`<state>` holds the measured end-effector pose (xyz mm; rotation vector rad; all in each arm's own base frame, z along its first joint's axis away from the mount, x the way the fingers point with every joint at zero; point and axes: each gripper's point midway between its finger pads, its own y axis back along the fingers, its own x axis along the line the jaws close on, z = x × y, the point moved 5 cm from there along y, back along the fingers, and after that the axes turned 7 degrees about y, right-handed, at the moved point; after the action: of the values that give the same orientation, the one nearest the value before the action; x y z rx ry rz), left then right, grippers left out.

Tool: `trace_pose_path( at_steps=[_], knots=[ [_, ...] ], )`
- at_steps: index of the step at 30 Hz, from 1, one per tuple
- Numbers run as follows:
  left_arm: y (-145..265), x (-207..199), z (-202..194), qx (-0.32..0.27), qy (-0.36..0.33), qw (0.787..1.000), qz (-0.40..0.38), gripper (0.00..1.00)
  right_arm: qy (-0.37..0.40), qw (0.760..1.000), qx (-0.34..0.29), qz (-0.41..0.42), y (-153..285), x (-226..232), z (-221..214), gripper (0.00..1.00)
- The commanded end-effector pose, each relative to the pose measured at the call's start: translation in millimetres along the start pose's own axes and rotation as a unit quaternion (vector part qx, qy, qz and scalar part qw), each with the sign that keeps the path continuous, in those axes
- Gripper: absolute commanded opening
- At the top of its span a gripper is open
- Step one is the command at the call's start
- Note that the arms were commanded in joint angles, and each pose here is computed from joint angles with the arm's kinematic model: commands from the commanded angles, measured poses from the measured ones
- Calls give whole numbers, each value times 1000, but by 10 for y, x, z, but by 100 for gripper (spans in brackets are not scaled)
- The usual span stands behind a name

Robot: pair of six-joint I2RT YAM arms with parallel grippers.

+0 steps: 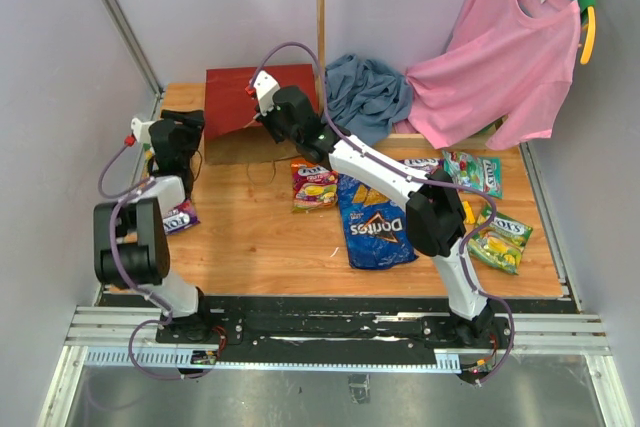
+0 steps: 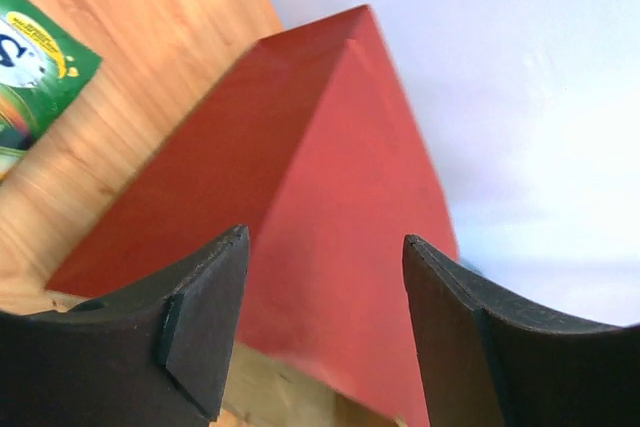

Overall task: Take the snacks out of the paper bag
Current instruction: Place the snack at the center of the board, then take out the snack from the paper bag.

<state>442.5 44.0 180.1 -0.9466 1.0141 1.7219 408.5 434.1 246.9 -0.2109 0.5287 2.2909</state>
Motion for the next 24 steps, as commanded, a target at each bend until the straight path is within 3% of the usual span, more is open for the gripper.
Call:
trace_pose_path(
  at_steps=[1,6,11,18,24],
  knots=[
    [452,-345,141,-11,14,997,-73,68,0,1000,-26,-11,161,-134,231,1],
    [923,-183,52,18,-54,993,-99,69,6,999,-30,-9,151,-138,262,1],
    [1258,10,-607,122,-124,970,-169,70,4,999,-33,2,116,-115,306,1],
    [1306,176,-1314,206,-143,951,-180,69,-6,999,-38,17,137,-83,357,1],
    [936,157,-1572,208,-162,945,-195,65,-6,999,-38,12,178,-103,365,1]
  ],
)
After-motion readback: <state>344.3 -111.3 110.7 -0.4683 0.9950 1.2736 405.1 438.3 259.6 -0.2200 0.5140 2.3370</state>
